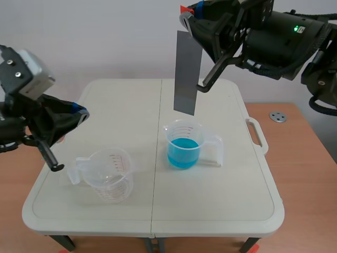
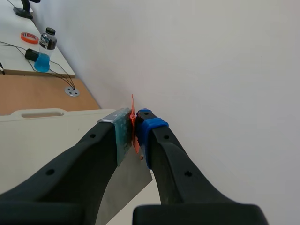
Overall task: Hold the metal plate by the orange handle, dip it into the blue solution, take it out and point at it, then put the plate back in the beaker on the left.
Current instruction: 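Put the plate into the left beaker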
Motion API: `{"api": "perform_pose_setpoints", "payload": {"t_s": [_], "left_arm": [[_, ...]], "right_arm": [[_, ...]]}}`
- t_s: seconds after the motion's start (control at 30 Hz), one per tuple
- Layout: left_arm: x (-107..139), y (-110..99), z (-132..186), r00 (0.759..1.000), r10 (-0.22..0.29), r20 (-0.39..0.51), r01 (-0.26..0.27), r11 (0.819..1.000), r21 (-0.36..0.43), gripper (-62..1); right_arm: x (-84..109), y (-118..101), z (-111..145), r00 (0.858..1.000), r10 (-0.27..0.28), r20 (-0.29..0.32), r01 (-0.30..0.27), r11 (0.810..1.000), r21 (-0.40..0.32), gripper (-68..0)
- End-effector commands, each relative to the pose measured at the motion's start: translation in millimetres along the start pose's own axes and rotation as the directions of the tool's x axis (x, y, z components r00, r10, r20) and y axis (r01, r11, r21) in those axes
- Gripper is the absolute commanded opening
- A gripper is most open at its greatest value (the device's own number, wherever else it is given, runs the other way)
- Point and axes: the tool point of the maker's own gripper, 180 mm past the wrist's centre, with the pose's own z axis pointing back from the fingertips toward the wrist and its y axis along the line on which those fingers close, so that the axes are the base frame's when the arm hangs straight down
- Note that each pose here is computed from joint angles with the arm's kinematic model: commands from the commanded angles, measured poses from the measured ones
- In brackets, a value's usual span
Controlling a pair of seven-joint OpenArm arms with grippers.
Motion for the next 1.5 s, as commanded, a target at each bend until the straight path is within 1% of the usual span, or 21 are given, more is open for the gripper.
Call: {"api": "perform_pose_setpoints", "payload": {"t_s": [0.0, 0.07, 0.13, 0.23, 0.33, 0.4, 0.5, 0.6, 0.67, 0.8, 0.93, 1.07, 1.27, 1.37, 1.47], "left_arm": [[0, 6, 10, 1.000, 0.020, 0.018, -0.021, 0.999, 0.044, -59.6], [-6, 12, 25, 1.000, 0.027, 0.013, -0.028, 0.996, 0.089, -59.6], [-11, 16, 40, 0.999, 0.048, 0.009, -0.049, 0.991, 0.126, -59.6], [-20, 15, 60, 0.997, 0.073, -0.006, -0.071, 0.986, 0.151, -59.6], [-29, 9, 79, 0.993, 0.116, -0.017, -0.112, 0.980, 0.165, -59.6], [-37, 4, 91, 0.990, 0.137, -0.030, -0.130, 0.976, 0.175, -59.6], [-50, -2, 108, 0.983, 0.176, -0.056, -0.161, 0.965, 0.205, -59.6], [-62, -10, 122, 0.972, 0.217, -0.087, -0.192, 0.954, 0.232, -59.6], [-69, -16, 132, 0.964, 0.242, -0.107, -0.210, 0.947, 0.244, -59.6], [-81, -29, 147, 0.947, 0.286, -0.147, -0.242, 0.935, 0.259, -59.6], [-89, -41, 163, 0.932, 0.321, -0.169, -0.268, 0.923, 0.276, -59.6], [-93, -50, 175, 0.920, 0.343, -0.188, -0.282, 0.915, 0.289, -59.6], [-98, -65, 188, 0.914, 0.338, -0.225, -0.274, 0.922, 0.275, -59.6], [-100, -72, 193, 0.907, 0.347, -0.237, -0.282, 0.921, 0.269, -59.6], [-100, -72, 194, 0.906, 0.351, -0.237, -0.284, 0.919, 0.273, -59.6]], "right_arm": [[15.5, -4, -1, 0.999, 0.007, 0.053, -0.007, 1.000, -0.003, -66.2], [16.4, -2, -2, 0.998, 0.003, 0.058, -0.003, 1.000, 0.004, -66.2], [17.0, 0, -3, 0.998, 0.001, 0.061, -0.001, 1.000, 0.011, -66.2], [18.2, 5, -6, 0.998, -0.004, 0.066, 0.002, 1.000, 0.026, -66.2], [20.1, 10, -8, 0.997, -0.006, 0.073, 0.003, 0.999, 0.042, -66.2], [22.5, 13, -11, 0.997, -0.006, 0.081, 0.002, 0.999, 0.053, -66.2], [27.1, 17, -15, 0.995, -0.007, 0.097, 0.000, 0.997, 0.071, -66.2], [32.6, 23, -20, 0.993, -0.004, 0.116, -0.007, 0.996, 0.093, -66.2], [36.1, 27, -23, 0.992, -0.012, 0.129, -0.002, 0.994, 0.106, -66.2], [42.4, 36, -28, 0.989, -0.018, 0.150, -0.003, 0.990, 0.138, -66.2], [48.2, 49, -33, 0.985, -0.040, 0.170, 0.010, 0.985, 0.173, -66.2], [51.7, 60, -39, 0.983, -0.060, 0.173, 0.025, 0.980, 0.197, -66.2], [58.8, 74, -50, 0.980, -0.090, 0.178, 0.050, 0.975, 0.217, -66.2], [61.7, 83, -55, 0.979, -0.103, 0.173, 0.060, 0.970, 0.234, -66.2], [64.7, 91, -59, 0.979, -0.112, 0.172, 0.066, 0.966, 0.251, -66.2]]}}
